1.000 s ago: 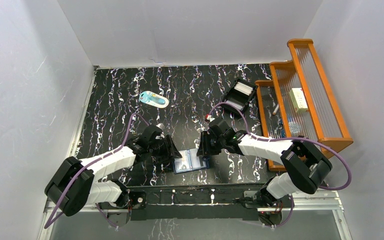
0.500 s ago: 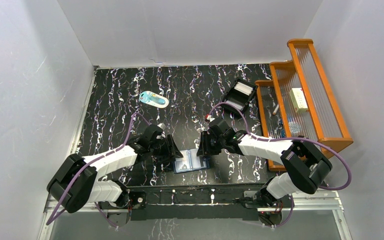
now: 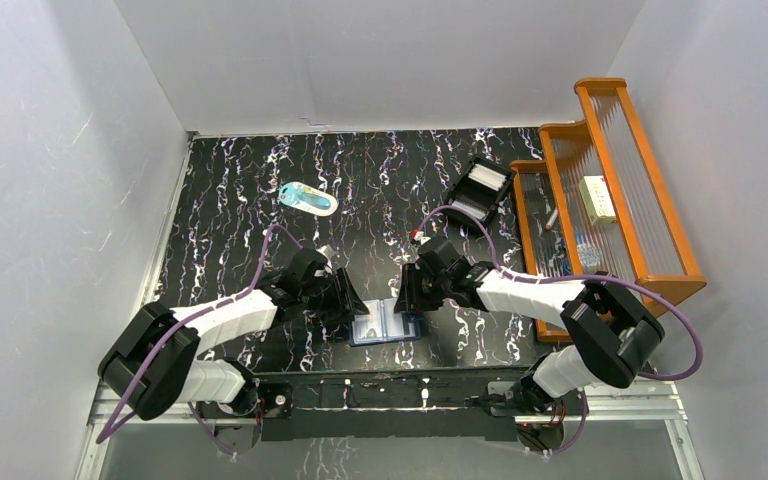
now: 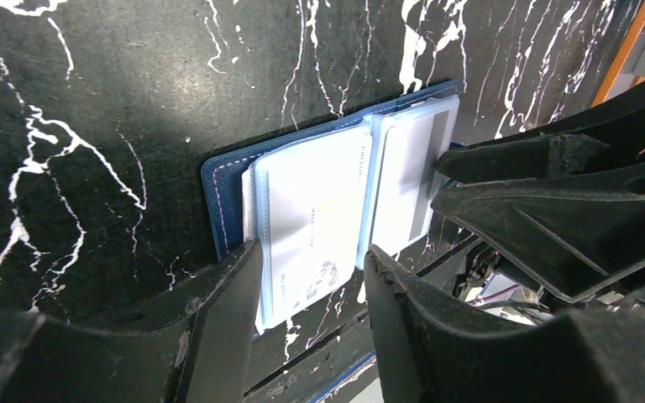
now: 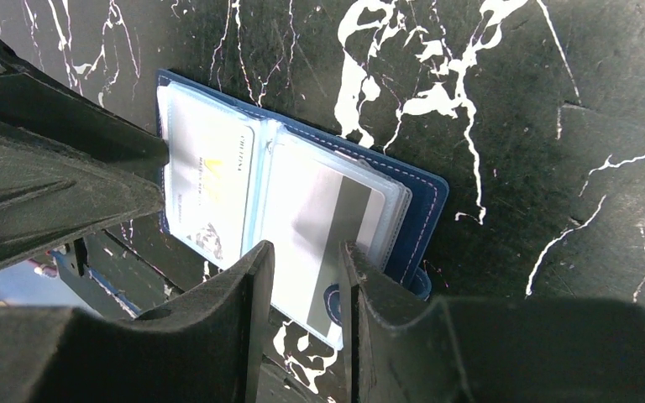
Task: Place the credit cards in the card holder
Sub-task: Turn over the card slot in the card holder.
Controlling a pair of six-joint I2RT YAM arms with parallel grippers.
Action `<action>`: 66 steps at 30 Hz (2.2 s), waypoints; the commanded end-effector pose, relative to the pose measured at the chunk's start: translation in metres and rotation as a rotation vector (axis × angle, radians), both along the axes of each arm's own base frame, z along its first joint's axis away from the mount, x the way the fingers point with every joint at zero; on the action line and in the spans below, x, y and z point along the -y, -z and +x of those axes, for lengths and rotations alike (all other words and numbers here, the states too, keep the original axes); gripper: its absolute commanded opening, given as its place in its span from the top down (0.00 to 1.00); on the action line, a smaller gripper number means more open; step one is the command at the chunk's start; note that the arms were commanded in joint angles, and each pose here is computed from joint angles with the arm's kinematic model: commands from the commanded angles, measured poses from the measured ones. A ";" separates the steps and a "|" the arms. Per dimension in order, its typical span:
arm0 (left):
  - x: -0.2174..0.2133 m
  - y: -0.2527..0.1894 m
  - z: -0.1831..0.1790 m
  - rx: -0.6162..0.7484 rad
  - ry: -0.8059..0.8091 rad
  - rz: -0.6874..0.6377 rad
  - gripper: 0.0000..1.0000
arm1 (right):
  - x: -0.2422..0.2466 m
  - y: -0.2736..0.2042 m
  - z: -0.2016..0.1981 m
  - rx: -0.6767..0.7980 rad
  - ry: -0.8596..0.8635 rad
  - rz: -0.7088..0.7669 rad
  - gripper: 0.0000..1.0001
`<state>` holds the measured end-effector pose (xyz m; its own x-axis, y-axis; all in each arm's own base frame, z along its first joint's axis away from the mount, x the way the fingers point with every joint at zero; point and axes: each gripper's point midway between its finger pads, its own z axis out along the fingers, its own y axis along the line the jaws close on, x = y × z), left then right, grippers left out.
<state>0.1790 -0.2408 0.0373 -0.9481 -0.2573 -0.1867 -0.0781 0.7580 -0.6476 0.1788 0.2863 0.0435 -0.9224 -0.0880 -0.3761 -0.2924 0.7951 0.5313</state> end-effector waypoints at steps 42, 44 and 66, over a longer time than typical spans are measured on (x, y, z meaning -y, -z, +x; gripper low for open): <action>0.011 -0.005 0.005 -0.009 0.020 -0.033 0.51 | 0.000 0.006 0.002 0.008 0.012 0.009 0.58; 0.016 -0.010 0.007 -0.004 0.025 -0.063 0.51 | 0.000 0.006 0.002 0.007 0.013 0.009 0.58; 0.050 -0.049 0.007 0.069 0.094 -0.293 0.50 | 0.001 0.007 0.000 0.006 0.019 0.028 0.59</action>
<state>0.1887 -0.2789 0.0690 -0.9535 -0.2428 -0.1787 -0.0053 0.6061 -0.7954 0.1781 0.2876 0.0387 -0.9228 -0.0650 -0.3799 -0.2825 0.7846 0.5520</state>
